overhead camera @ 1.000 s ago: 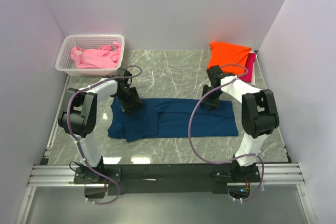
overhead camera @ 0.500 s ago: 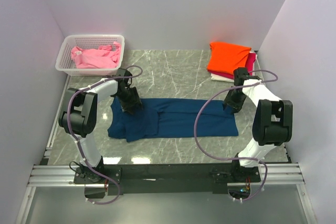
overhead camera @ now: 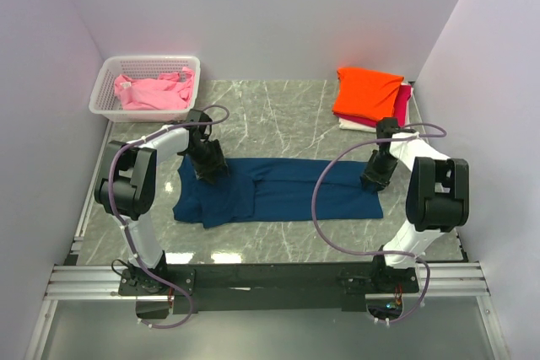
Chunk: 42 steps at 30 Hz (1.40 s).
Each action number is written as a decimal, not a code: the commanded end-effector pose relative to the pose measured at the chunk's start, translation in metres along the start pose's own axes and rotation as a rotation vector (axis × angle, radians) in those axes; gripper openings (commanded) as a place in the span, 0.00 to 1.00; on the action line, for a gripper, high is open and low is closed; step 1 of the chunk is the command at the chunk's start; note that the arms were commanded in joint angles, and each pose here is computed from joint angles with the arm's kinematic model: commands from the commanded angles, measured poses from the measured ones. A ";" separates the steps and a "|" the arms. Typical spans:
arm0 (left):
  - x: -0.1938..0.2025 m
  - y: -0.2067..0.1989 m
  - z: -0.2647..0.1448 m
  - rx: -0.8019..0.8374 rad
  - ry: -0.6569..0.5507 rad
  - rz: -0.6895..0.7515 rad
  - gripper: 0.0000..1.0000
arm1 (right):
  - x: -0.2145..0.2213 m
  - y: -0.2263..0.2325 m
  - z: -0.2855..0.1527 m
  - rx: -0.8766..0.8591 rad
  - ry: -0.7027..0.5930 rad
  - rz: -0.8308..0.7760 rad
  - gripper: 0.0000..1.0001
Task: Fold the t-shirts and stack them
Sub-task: Fold the tshirt
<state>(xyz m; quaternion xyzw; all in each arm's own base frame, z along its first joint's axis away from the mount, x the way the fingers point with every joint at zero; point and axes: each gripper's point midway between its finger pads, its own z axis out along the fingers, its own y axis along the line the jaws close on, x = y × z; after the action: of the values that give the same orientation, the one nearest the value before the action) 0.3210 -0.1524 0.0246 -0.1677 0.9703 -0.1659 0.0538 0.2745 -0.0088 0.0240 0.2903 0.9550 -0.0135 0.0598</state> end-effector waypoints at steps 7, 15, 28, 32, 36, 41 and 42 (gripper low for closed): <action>-0.009 0.014 0.014 -0.047 -0.026 0.036 0.60 | -0.027 0.003 0.006 0.019 -0.067 0.020 0.40; -0.007 0.015 0.016 -0.046 -0.020 0.030 0.60 | -0.036 -0.006 0.002 0.039 -0.085 0.015 0.39; -0.006 0.016 0.016 -0.048 -0.014 0.024 0.60 | -0.047 -0.010 0.002 0.067 -0.101 -0.012 0.28; -0.005 0.017 0.016 -0.052 -0.014 0.020 0.60 | -0.051 -0.013 -0.003 0.077 -0.113 -0.021 0.30; -0.003 0.017 0.016 -0.047 -0.012 0.014 0.60 | -0.053 -0.014 -0.004 0.079 -0.116 -0.033 0.32; -0.002 0.016 0.016 -0.043 -0.013 0.006 0.60 | -0.054 -0.011 0.002 0.067 -0.109 -0.043 0.31; -0.002 0.017 0.015 -0.043 -0.013 0.006 0.60 | -0.054 -0.011 0.003 0.065 -0.110 -0.044 0.31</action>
<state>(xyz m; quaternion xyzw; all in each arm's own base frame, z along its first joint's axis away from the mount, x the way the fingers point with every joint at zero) 0.3206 -0.1527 0.0244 -0.1692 0.9694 -0.1705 0.0504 0.2995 -0.0398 0.0238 0.2731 0.9568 -0.0545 0.0837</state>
